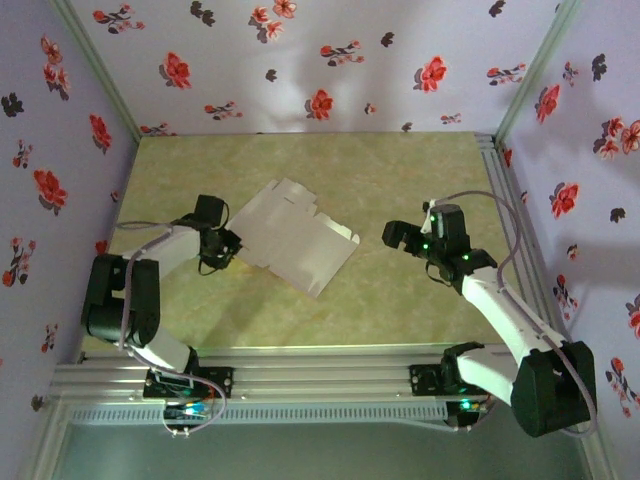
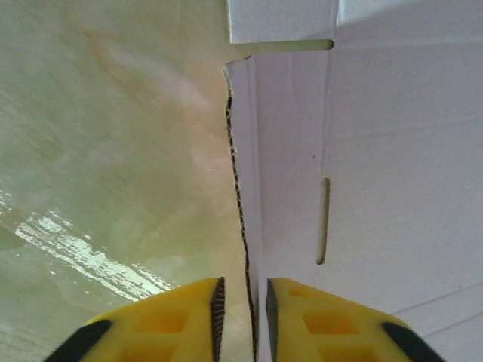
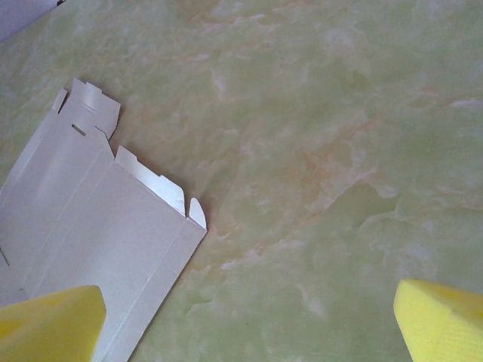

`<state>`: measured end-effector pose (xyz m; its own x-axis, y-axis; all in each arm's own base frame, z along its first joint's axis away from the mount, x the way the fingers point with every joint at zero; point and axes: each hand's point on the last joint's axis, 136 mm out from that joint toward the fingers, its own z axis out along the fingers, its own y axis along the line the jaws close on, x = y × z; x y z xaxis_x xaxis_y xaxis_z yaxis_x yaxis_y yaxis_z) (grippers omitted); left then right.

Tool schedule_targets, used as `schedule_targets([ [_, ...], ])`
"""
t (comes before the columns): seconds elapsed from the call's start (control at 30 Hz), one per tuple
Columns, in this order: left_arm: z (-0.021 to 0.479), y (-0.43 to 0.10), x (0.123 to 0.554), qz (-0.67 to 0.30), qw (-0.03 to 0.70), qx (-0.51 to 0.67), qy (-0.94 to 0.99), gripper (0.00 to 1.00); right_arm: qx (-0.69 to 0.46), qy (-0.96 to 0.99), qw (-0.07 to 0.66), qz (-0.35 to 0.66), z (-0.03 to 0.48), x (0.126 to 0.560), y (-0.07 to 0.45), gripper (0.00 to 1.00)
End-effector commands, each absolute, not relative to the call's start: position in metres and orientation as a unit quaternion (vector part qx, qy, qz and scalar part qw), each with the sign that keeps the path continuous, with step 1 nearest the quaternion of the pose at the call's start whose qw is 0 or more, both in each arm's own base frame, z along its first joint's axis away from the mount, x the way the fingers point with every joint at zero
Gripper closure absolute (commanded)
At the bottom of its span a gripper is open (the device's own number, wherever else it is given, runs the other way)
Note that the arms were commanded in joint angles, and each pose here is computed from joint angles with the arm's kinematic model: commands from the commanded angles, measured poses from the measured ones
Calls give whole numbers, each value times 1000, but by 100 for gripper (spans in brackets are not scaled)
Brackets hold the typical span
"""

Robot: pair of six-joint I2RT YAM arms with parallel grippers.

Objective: Fold the paper box

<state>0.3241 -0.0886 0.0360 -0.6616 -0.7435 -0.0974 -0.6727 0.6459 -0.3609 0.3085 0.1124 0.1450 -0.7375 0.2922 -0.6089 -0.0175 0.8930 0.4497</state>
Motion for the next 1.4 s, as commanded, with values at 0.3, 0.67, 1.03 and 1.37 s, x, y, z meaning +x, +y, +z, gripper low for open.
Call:
schedule_targets([
  [0.3,96,-106,366,-178,222,-253,925,100,41,898,364,243,163,299,122,1],
  [0.67,202,-183,389,-301,312,83,897,100,-89,867,368,325,249,295,167,1],
  [1.03,284,-234,357,-422,333,315,782,100,-241,846,349,323,314,284,189,1],
  [1.37,290,-245,355,-435,334,370,750,100,-283,847,353,279,342,296,186,10],
])
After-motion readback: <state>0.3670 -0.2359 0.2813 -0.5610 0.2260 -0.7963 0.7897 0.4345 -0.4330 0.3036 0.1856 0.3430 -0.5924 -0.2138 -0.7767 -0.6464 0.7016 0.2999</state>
